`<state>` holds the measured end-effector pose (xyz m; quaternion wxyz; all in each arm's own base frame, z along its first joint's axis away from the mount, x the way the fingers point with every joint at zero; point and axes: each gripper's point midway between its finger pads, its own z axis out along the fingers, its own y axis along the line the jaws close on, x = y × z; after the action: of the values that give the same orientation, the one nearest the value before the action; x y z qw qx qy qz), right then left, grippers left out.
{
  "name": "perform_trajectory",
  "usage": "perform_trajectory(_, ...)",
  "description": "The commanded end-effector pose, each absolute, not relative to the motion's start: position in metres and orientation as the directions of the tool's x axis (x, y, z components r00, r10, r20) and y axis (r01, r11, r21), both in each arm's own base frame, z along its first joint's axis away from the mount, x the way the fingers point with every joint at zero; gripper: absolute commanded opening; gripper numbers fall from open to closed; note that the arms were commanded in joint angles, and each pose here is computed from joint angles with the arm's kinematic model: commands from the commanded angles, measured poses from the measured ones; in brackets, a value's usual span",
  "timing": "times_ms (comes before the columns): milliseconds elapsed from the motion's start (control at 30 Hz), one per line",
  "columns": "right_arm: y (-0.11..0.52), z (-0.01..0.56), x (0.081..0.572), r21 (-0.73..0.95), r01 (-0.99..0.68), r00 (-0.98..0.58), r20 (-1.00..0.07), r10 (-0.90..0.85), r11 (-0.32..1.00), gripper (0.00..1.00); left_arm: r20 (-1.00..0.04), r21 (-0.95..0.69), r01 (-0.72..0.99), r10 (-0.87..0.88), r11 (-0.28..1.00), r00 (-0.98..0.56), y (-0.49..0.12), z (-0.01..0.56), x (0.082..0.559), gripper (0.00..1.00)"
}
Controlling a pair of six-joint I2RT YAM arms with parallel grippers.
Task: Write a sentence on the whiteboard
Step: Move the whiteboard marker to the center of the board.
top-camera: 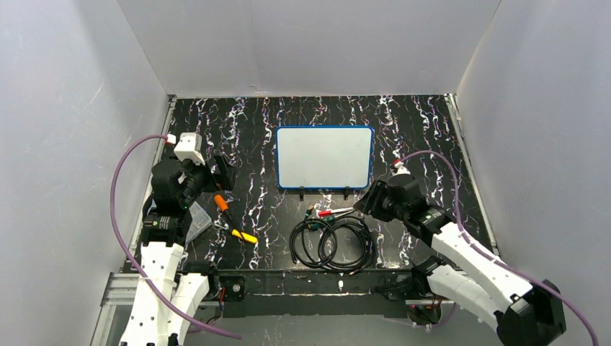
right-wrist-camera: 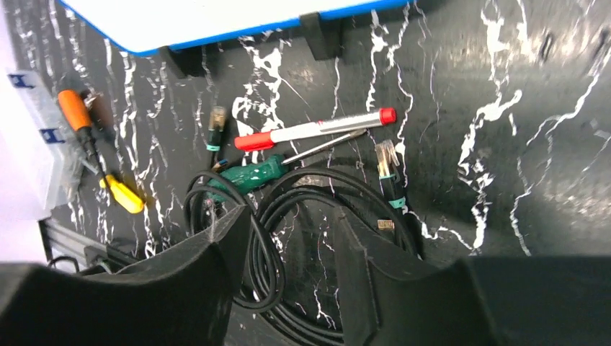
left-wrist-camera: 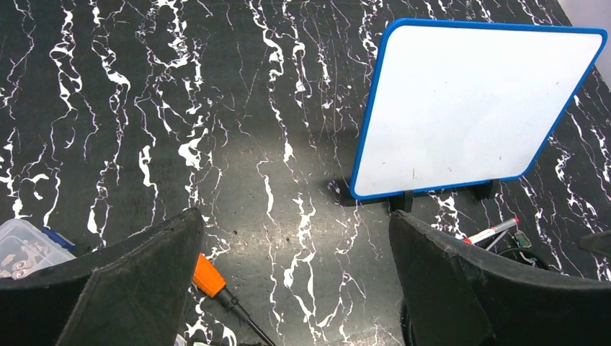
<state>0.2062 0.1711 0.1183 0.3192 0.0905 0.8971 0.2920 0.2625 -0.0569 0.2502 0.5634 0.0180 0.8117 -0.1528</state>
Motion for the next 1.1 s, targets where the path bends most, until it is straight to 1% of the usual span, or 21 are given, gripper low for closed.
perform_trajectory(0,0.180,0.115,0.227,0.636,0.126,-0.676,-0.506,0.535,0.761,0.51,-0.923,-0.220,0.225,-0.129,0.949,-0.363,-0.060,0.250,0.260,0.99)
perform_trajectory(167,0.193,0.095,0.235,0.642,0.163,-0.657,-0.496,0.568,0.749,0.49,-0.924,-0.215,0.242,-0.117,0.946,-0.363,-0.063,0.249,0.258,0.99)
perform_trajectory(333,0.204,0.085,0.245,0.590,0.167,-0.644,-0.541,0.541,0.790,0.47,-0.924,-0.211,0.254,-0.108,0.944,-0.366,-0.066,0.248,0.258,0.99)
perform_trajectory(500,0.210,0.071,0.253,0.563,0.199,-0.630,-0.553,0.545,0.802,0.43,-0.924,-0.207,0.274,-0.095,0.939,-0.370,-0.071,0.247,0.257,0.99)
perform_trajectory(700,0.205,0.057,0.261,0.496,0.245,-0.613,-0.586,0.530,0.833,0.42,-0.926,-0.200,0.285,-0.085,0.937,-0.368,-0.073,0.247,0.256,0.99)
perform_trajectory(833,0.204,0.051,0.262,0.474,0.266,-0.615,-0.587,0.526,0.839,0.42,-0.926,-0.197,0.291,-0.081,0.936,-0.368,-0.074,0.247,0.255,0.99)
perform_trajectory(1067,0.199,0.044,0.267,0.420,0.269,-0.608,-0.623,0.491,0.867,0.41,-0.927,-0.195,0.298,-0.076,0.934,-0.368,-0.076,0.247,0.254,0.99)
